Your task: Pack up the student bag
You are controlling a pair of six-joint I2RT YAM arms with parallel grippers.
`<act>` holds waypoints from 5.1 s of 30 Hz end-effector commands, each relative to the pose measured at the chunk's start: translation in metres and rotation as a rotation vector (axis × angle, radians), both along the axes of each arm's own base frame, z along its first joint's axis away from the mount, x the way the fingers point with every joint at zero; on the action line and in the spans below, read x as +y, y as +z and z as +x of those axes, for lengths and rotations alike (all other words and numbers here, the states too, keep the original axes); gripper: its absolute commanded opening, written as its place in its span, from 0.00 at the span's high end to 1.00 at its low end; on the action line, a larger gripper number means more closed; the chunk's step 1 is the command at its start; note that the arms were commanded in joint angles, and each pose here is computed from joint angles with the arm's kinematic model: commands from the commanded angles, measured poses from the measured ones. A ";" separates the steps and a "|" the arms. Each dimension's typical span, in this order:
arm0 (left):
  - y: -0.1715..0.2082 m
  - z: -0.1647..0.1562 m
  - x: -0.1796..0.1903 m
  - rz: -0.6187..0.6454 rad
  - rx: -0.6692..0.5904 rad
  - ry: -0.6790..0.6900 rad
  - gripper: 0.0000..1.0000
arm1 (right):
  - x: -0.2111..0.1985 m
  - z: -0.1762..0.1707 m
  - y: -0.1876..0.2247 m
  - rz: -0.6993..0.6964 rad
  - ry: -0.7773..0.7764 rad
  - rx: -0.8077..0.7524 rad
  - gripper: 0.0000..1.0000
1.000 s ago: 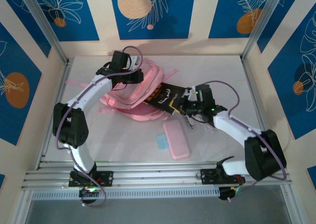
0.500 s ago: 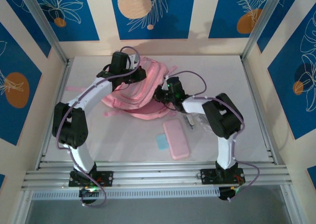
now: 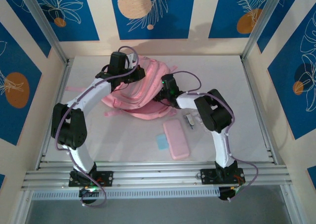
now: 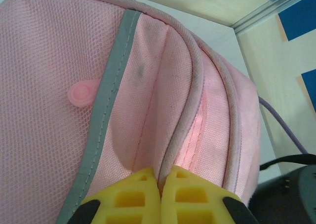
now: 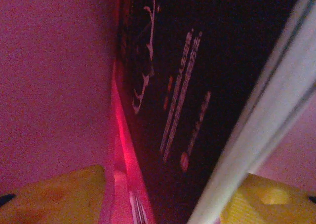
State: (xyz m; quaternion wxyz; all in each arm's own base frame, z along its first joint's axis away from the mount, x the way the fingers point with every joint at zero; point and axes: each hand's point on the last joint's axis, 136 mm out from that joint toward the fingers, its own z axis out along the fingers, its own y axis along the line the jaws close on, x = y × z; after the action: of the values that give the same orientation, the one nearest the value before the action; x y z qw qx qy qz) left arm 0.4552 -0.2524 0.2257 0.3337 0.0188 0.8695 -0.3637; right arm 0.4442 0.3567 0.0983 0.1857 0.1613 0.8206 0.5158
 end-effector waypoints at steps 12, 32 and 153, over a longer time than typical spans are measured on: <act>0.021 0.018 0.004 -0.026 -0.113 0.064 1.00 | -0.099 -0.071 0.055 -0.128 0.012 0.116 0.29; -0.062 -0.078 0.100 0.085 0.097 0.351 0.33 | -0.115 -0.117 0.059 -0.431 0.109 -0.040 0.17; -0.070 -0.048 0.108 -0.092 -0.116 0.636 1.00 | -0.128 -0.158 -0.022 -0.816 0.541 0.049 1.00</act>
State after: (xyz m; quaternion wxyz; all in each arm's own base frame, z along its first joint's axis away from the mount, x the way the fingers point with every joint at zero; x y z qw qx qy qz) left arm 0.3750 -0.1624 0.1195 0.4115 -0.2495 0.8254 -0.2952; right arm 0.3020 0.2425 0.0647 0.1107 -0.1240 0.9696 0.1798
